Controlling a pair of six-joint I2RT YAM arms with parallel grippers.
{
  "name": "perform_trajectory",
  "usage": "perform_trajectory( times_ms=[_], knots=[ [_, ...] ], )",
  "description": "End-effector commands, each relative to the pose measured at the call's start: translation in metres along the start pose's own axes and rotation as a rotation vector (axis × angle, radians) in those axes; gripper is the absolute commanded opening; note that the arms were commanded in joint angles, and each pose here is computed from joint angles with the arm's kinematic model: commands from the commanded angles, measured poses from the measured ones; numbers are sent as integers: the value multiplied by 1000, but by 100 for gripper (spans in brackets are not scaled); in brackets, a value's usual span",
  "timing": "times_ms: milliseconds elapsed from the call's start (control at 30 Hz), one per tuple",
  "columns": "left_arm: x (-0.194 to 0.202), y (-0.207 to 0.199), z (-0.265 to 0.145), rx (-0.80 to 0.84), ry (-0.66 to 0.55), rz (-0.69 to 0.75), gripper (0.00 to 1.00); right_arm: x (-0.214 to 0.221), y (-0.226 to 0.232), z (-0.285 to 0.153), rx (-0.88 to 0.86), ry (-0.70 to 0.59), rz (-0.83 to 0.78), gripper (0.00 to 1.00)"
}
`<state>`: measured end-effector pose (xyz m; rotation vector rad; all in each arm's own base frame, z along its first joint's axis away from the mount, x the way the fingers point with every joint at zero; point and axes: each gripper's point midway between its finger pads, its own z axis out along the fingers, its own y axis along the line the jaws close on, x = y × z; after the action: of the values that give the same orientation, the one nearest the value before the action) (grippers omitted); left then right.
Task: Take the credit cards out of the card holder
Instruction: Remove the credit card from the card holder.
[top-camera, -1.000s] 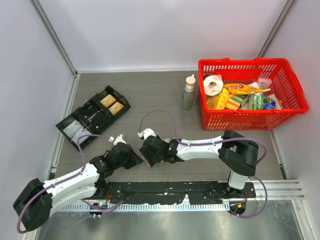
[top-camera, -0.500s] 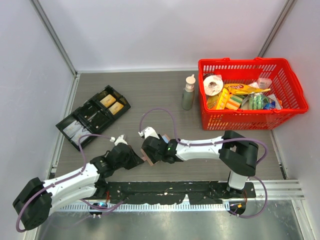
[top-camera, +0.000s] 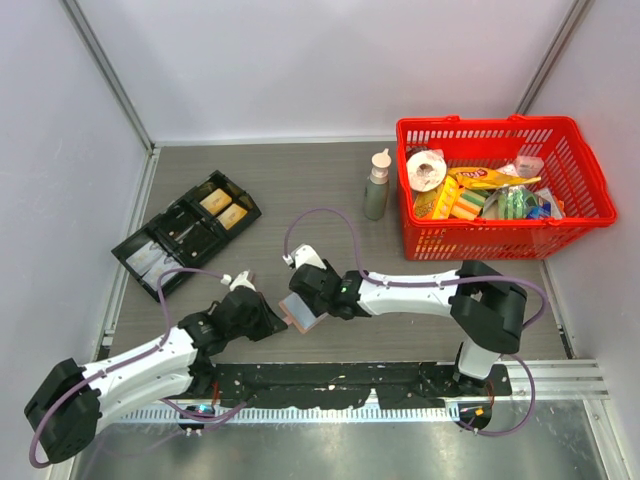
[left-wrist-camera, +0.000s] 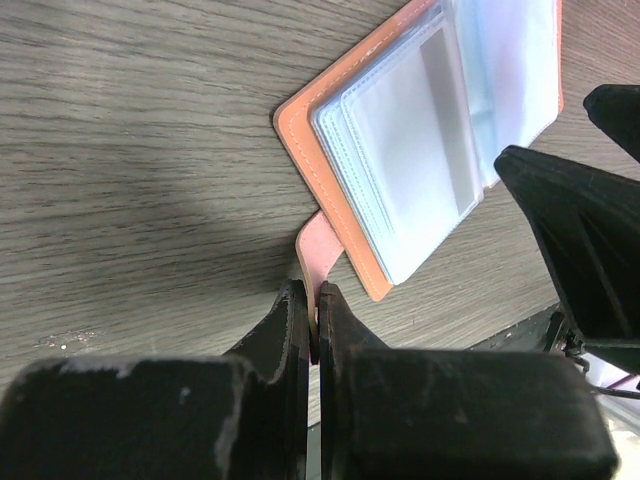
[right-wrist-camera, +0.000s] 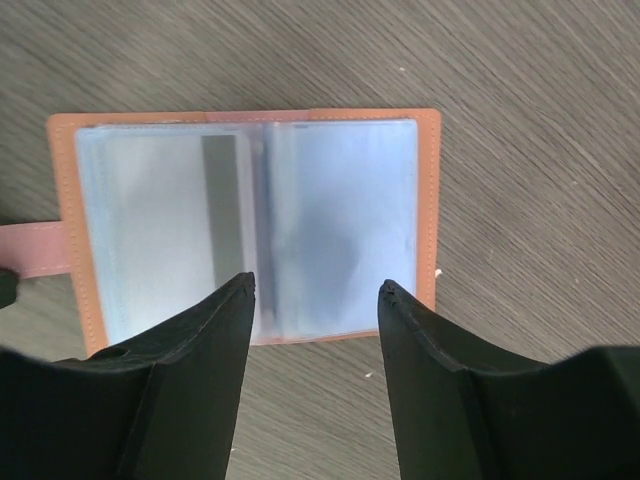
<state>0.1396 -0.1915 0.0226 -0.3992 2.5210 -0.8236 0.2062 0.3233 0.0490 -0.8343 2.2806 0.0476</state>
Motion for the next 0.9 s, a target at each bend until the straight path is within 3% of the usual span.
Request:
perform_trajectory(
  times_ms=[0, 167, 500, 867],
  knots=[
    [-7, -15, -6, 41, -17, 13, 0, -36, 32, -25, -216, -102, 33, 60],
    [-5, -13, -5, 35, -13, 10, 0, -41, 61, -24, -324, -117, 38, 67],
    [-5, -13, -5, 38, -14, 9, 0, -34, 67, -3, -291, -85, 15, 70],
    [-3, -16, -7, 50, -2, 13, 0, -18, 40, 10, -140, -53, -20, 68]
  ],
)
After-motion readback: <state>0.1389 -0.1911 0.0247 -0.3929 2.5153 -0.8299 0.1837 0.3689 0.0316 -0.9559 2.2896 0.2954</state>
